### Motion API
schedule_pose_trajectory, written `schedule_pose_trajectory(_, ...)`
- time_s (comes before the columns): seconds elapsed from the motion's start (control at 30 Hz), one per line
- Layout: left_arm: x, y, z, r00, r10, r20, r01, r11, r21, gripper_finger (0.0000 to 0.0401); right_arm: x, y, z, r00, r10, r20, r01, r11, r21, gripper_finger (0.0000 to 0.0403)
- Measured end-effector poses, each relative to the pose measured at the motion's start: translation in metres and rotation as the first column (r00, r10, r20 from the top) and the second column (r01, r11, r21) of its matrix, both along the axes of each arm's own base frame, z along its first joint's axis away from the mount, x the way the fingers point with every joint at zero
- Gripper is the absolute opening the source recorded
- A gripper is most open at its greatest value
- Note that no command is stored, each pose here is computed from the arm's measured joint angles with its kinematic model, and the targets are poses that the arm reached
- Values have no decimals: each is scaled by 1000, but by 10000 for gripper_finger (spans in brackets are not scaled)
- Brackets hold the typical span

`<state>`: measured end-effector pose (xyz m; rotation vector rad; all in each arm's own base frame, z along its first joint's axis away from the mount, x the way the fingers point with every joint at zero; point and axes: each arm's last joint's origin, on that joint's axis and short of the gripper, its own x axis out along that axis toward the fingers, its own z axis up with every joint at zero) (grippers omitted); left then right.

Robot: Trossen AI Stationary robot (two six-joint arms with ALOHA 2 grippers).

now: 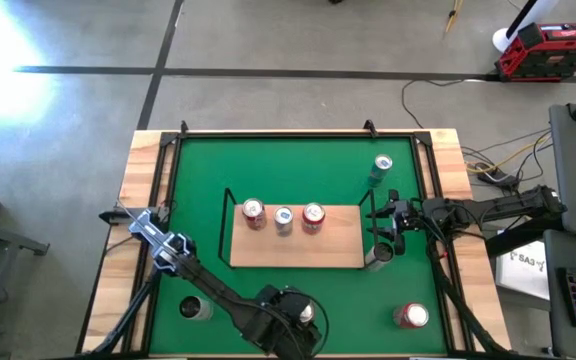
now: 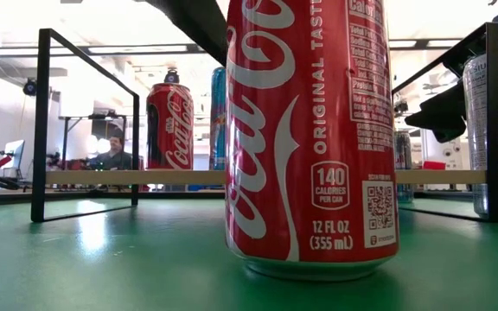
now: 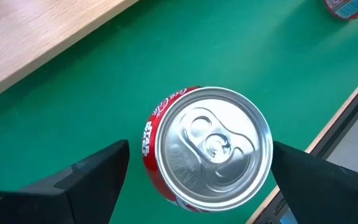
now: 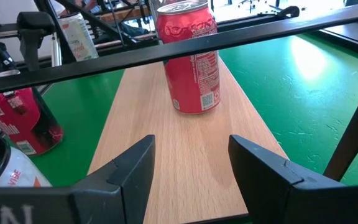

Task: Place canned beverage on shelf
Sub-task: Put the red soda can on the shelf

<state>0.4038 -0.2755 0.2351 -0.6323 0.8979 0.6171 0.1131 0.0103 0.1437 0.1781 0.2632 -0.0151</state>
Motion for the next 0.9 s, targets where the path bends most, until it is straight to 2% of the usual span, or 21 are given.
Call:
schedule_pose_trajectory(0.3,3,9,-3,1000,20,-24,-20,1000,12,338,0,0,0,1000,0,0,0,1000,0,196)
schedule_pose_trajectory(0.53,6,13,-8,998,47,-29,-47,999,3,285,0,0,0,1000,0,0,0,1000,0,196)
schedule_pose_trajectory(0.9,-8,24,13,983,143,-118,-142,990,22,285,0,0,0,1000,0,0,0,1000,0,196)
